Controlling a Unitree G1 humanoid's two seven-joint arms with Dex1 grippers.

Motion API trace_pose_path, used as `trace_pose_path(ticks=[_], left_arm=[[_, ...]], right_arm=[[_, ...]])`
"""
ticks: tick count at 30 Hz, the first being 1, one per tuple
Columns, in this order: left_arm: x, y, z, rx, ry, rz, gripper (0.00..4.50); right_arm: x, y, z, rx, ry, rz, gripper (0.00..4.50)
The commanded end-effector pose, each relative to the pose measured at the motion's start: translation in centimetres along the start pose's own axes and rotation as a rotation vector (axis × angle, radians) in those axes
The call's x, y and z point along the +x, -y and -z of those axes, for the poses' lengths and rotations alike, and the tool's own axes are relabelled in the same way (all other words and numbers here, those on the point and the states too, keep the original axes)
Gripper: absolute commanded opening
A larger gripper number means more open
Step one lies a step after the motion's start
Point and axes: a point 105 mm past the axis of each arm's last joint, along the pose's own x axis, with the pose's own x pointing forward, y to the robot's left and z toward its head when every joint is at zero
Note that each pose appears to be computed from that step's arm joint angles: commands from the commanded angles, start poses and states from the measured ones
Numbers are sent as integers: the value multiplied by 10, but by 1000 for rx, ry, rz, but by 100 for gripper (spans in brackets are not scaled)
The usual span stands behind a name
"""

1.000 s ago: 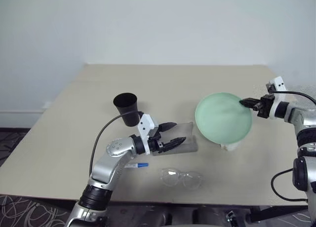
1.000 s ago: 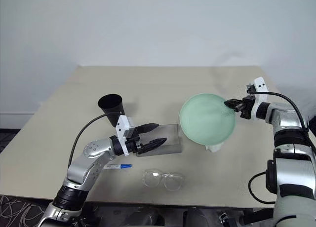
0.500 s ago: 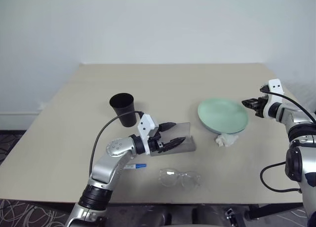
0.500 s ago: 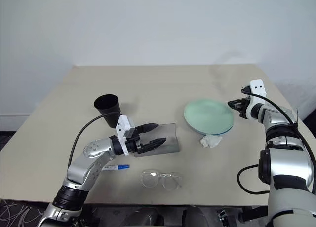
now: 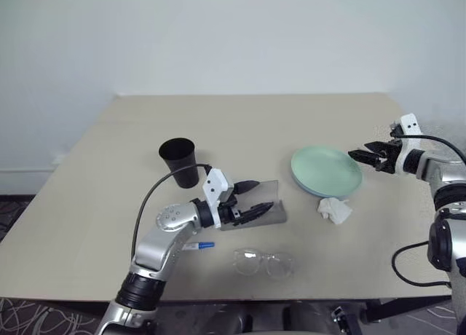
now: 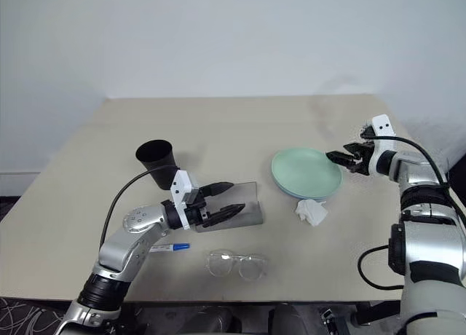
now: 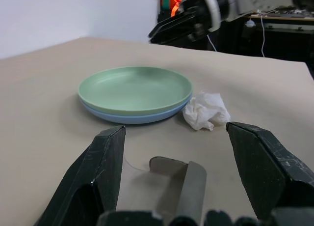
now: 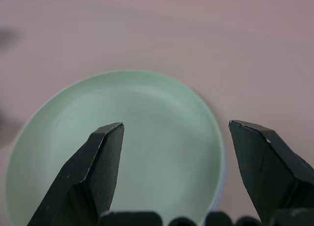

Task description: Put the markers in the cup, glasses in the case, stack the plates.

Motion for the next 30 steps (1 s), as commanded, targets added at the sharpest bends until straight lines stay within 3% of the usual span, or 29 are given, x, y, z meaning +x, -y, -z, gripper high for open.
trace_pose_path(ticks=[1,2,14,25,30], left_arm=[[-4,-5,-14,47,34,-17,347],[-5,-6,-14,48,33,-18,347],[-5,-9,-14,53,32,-21,347],[-4,-9,-14,50,34,-21,347],[-4,-9,-14,50,32,-22,347]], right_arm=[[-9,-19,-8,-42,-12,-170,428],[-11,-24,-5,-45,-29,-204,447],[-19,-62,31,-41,-187,-365,447],[-10,-73,56,-38,-264,-351,447],[-6,-75,58,-44,-262,-352,331]])
